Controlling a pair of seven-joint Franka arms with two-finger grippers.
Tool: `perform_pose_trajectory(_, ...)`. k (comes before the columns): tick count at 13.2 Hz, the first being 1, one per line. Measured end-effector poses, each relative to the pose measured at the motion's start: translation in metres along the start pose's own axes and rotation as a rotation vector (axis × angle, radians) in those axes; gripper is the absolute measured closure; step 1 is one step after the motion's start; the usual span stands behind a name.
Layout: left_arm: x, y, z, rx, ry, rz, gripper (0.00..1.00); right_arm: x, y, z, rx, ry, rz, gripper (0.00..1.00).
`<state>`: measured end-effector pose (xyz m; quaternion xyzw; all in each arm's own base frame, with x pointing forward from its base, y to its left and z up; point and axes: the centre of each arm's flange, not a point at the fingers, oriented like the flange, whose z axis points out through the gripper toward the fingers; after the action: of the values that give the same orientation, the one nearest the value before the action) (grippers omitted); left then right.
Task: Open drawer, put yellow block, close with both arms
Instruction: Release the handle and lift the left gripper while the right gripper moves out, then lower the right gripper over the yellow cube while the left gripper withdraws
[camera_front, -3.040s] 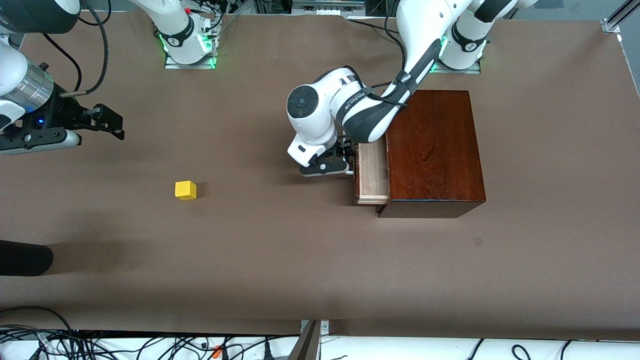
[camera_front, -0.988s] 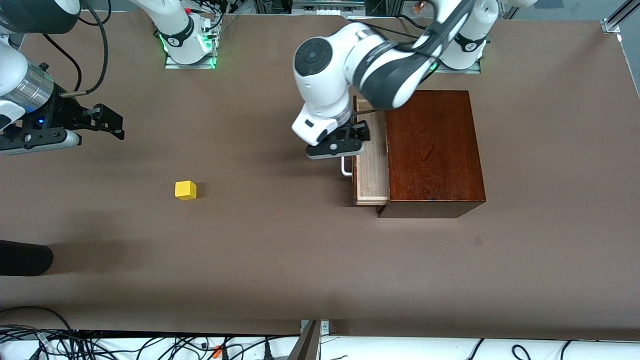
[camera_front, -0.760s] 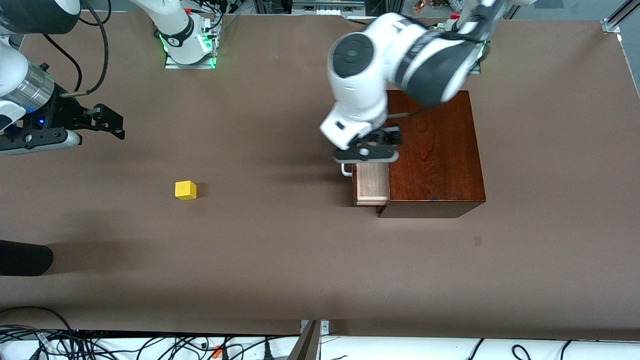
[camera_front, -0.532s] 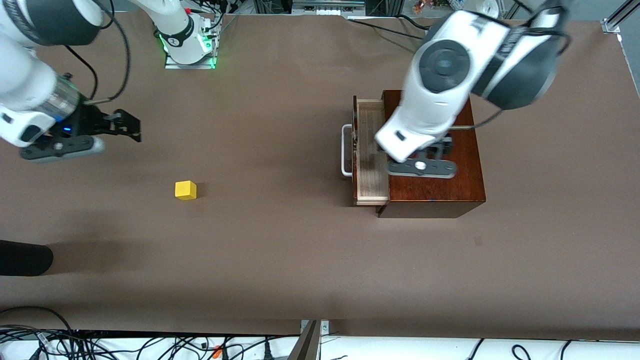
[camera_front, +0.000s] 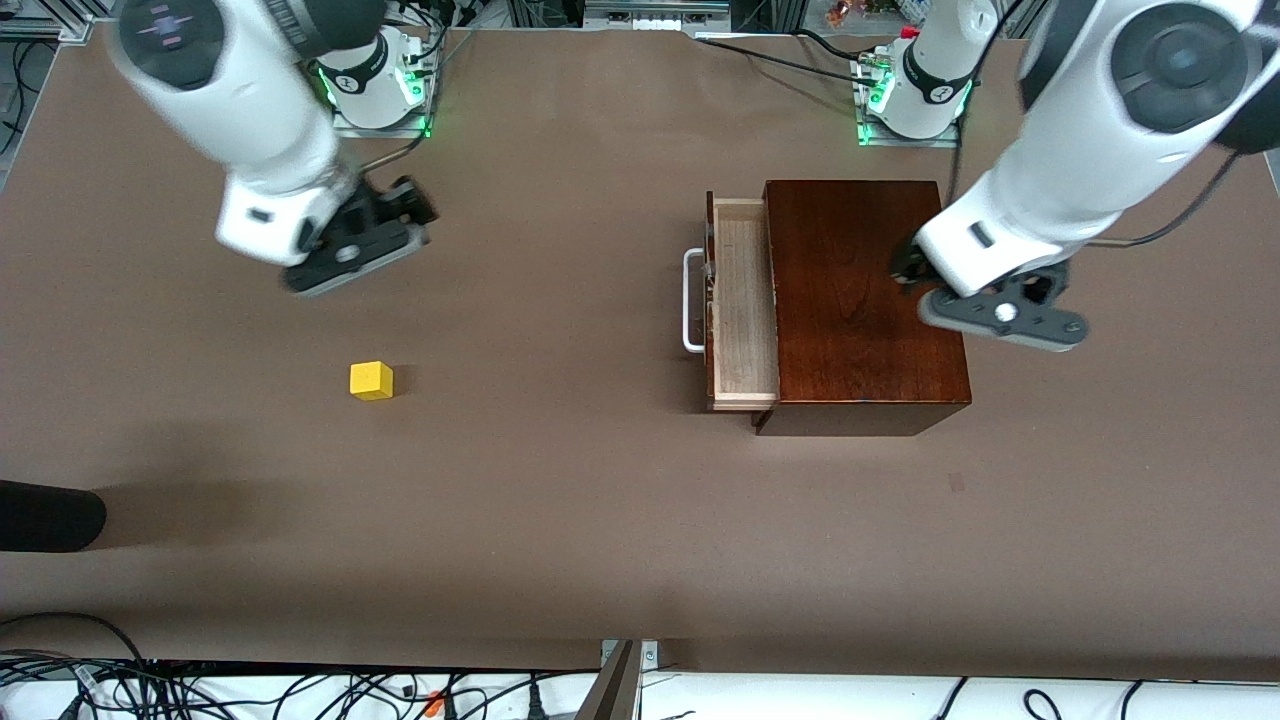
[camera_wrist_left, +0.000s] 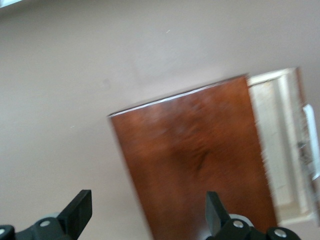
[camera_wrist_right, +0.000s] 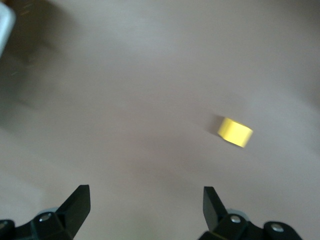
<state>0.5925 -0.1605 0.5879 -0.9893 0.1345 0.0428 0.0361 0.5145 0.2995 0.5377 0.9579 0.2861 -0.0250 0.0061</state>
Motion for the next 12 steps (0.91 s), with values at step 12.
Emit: perform_pose_trajectory(12,-0.058,-0.080,0.034,-0.069,0.077,-0.224,0.00,0.060,-0.166,0.034,-0.070,0.037,-0.302,0.00)
